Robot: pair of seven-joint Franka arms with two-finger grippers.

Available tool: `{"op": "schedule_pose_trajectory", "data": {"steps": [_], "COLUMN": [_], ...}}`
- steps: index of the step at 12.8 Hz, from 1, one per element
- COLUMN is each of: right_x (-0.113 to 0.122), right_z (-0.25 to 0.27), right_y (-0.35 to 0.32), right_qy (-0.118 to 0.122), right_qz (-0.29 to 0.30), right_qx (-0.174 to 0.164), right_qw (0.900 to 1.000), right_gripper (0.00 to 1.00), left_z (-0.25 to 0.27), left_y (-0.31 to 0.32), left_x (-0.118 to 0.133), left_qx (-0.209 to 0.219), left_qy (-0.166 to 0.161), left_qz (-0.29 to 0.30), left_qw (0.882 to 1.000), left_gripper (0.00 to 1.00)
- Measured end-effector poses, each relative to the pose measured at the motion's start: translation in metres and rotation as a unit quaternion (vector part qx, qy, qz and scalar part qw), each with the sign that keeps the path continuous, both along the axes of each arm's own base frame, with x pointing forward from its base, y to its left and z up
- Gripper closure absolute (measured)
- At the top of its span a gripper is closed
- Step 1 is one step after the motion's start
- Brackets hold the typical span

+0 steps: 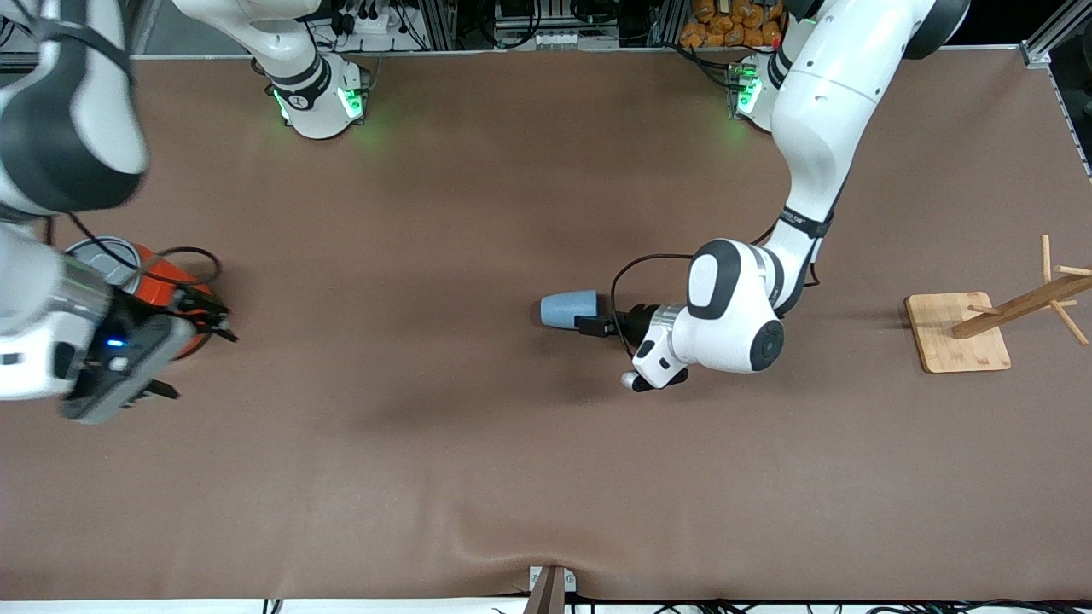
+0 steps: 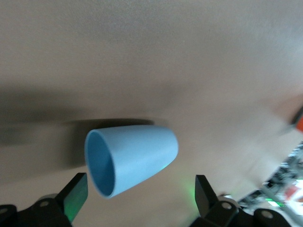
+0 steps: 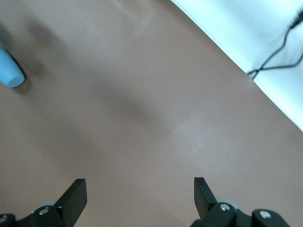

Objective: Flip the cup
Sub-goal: 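Grasp the cup with the left gripper while the right gripper retracts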

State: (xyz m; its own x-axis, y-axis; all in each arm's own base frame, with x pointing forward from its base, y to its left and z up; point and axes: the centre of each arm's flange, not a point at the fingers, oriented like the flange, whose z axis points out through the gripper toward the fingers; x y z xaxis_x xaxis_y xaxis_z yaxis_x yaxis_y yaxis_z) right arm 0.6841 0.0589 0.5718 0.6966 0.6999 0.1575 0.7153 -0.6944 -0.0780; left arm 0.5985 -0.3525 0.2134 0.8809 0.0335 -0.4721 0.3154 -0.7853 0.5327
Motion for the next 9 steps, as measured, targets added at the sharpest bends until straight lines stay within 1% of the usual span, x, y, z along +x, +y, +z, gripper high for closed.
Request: {"op": "schedule_pose_trajectory", "data": {"steps": [1,2,4,5,7,8,9], "right_x": [-0.005,-0.01,-0.025,-0.036,-0.067,-0.082,-0.095], "right_z": [0.005,0.01,0.03,0.045,0.076,0.089,0.096], "right_y": [-0.019,-0.036,-0.052,-0.053,-0.054,-0.057,-0.061], "right_qy": [0.015,0.032,0.053,0.066,0.097,0.107,0.11], "right_qz": [-0.029,-0.073,-0.16,-0.202,-0.288,-0.322,-0.346], "right_qx": [0.015,0.025,0.027,0.025,0.014,0.009,0.003], "right_qw": [0.999,0.996,0.985,0.977,0.953,0.941,0.932], "right_gripper": [0.0,0.0,0.0,0.0,0.0,0.0,0.0], "left_z": [-0.009,-0.018,-0.036,-0.044,-0.054,-0.056,-0.057], "left_y": [-0.001,-0.004,-0.011,-0.017,-0.026,-0.026,-0.026], "left_x": [-0.002,-0.005,-0.014,-0.02,-0.029,-0.03,-0.03], "left_qx": [-0.004,-0.004,0.001,0.003,0.007,0.008,0.009], "left_qy": [0.009,0.017,0.029,0.035,0.039,0.04,0.04], "left_qz": [0.006,0.006,0.0,-0.005,-0.012,-0.012,-0.012], "left_qw": [1.0,1.0,1.0,0.999,0.999,0.999,0.999], "left_gripper": [0.0,0.0,0.0,0.0,0.0,0.0,0.03]}}
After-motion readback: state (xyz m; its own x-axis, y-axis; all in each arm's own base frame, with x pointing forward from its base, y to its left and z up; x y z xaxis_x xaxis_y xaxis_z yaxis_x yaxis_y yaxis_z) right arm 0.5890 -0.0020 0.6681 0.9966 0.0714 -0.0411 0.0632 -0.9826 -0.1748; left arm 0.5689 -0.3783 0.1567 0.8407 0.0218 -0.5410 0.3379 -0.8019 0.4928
